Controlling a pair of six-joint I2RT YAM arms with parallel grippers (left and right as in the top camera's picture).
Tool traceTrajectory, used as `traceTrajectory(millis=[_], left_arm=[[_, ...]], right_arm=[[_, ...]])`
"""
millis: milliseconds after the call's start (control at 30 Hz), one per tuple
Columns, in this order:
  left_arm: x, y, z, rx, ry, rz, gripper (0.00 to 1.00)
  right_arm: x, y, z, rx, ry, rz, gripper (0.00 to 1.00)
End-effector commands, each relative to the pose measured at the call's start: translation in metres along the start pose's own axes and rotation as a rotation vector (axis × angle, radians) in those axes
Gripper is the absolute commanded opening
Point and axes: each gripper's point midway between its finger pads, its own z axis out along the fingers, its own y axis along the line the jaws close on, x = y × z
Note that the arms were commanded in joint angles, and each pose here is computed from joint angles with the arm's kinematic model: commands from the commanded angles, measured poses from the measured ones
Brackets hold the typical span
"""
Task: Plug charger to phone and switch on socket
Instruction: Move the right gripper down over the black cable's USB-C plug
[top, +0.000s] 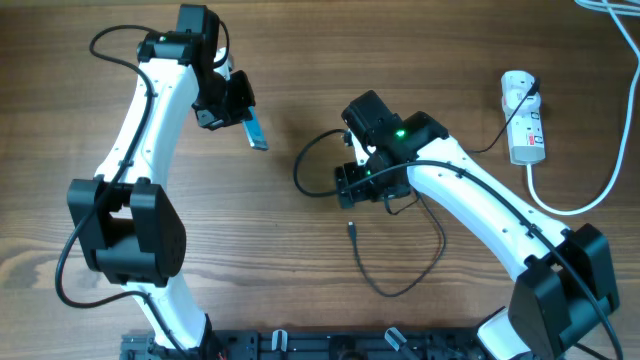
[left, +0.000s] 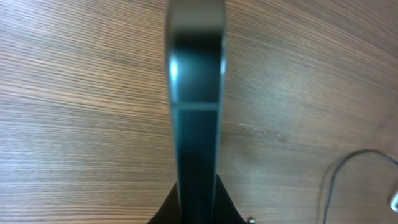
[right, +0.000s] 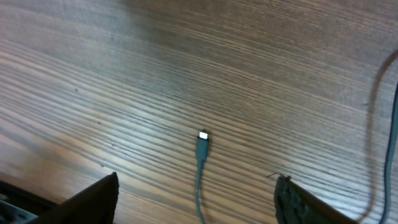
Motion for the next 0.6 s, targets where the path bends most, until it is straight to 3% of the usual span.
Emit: traceTrajectory(millis=[0,400,567], left_arm=[[0.002,-0.01,-0.011,0.062,-0.009,0.045,0.04],[0.001,-0.011,-0.011,0.065,-0.015,0.016,0.04],[-0.002,-0.012,-0.011,0.07,-0.025,0.0,0.04]], right_arm=[[0.008,-0.005,0.008,0.026,0.033,-0.008,0.58],[0.043,-0.014,0.059,0.06,0.096,0.014,0.54],[0.056,-0.017,0.074,0.152,0.144,0.015,0.51]])
